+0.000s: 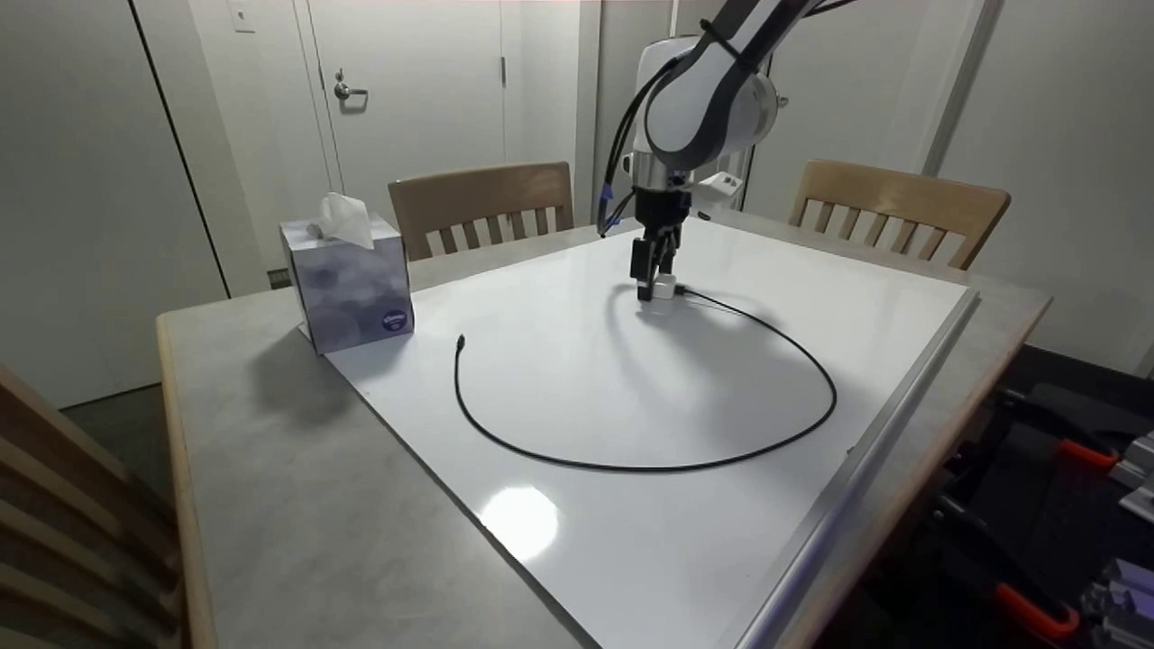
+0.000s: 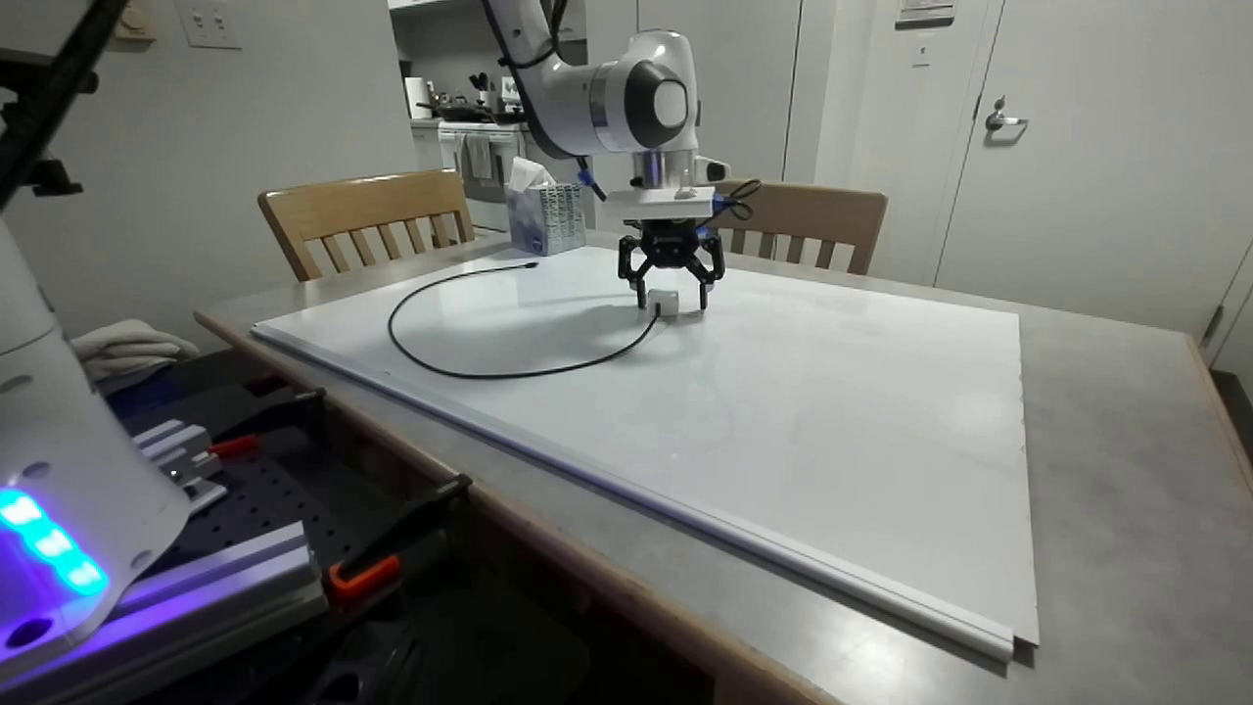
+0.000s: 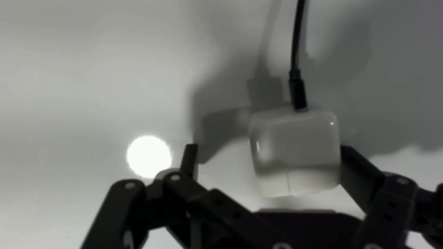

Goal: Straighten the charger cable.

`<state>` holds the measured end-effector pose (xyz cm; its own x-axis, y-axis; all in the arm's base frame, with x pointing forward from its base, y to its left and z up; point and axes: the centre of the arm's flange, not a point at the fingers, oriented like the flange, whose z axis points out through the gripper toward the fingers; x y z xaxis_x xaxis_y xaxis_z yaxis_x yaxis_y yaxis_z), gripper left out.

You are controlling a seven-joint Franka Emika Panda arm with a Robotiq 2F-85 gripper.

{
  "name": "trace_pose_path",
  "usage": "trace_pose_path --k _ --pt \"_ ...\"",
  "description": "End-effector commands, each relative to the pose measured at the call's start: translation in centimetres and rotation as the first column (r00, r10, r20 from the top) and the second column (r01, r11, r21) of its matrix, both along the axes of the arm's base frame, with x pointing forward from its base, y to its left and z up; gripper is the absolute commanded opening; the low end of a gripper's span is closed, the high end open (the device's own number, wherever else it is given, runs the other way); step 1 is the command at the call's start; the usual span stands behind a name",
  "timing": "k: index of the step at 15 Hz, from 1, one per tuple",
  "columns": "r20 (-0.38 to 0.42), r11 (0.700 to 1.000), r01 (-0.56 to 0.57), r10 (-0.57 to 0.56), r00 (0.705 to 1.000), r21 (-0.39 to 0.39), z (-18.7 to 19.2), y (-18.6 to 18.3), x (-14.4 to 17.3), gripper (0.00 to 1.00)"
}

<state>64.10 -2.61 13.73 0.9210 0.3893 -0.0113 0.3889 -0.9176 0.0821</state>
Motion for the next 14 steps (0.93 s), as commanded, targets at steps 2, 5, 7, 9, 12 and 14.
trace_pose_path --k 2,5,7,9,12,14 --pt "-0.025 0.980 0.059 -0.055 0.998 0.192 -0.6 -2.6 -2.2 1.00" --pt "-0.002 0.977 0.071 -0.072 0.997 0.201 -0.1 -3.5 -2.5 1.00" --pt "0.001 0.978 0.068 -0.070 0.998 0.198 0.0 -3.6 -2.5 1.00" --pt "-0.005 0.980 0.066 -0.066 0.998 0.188 0.1 -3.3 -2.2 1.00" --pt "-0.011 0.981 0.060 -0.059 0.998 0.184 0.2 -3.0 -1.8 1.00" --pt "-0.014 0.982 0.060 -0.058 0.998 0.181 0.2 -2.9 -1.7 0.75"
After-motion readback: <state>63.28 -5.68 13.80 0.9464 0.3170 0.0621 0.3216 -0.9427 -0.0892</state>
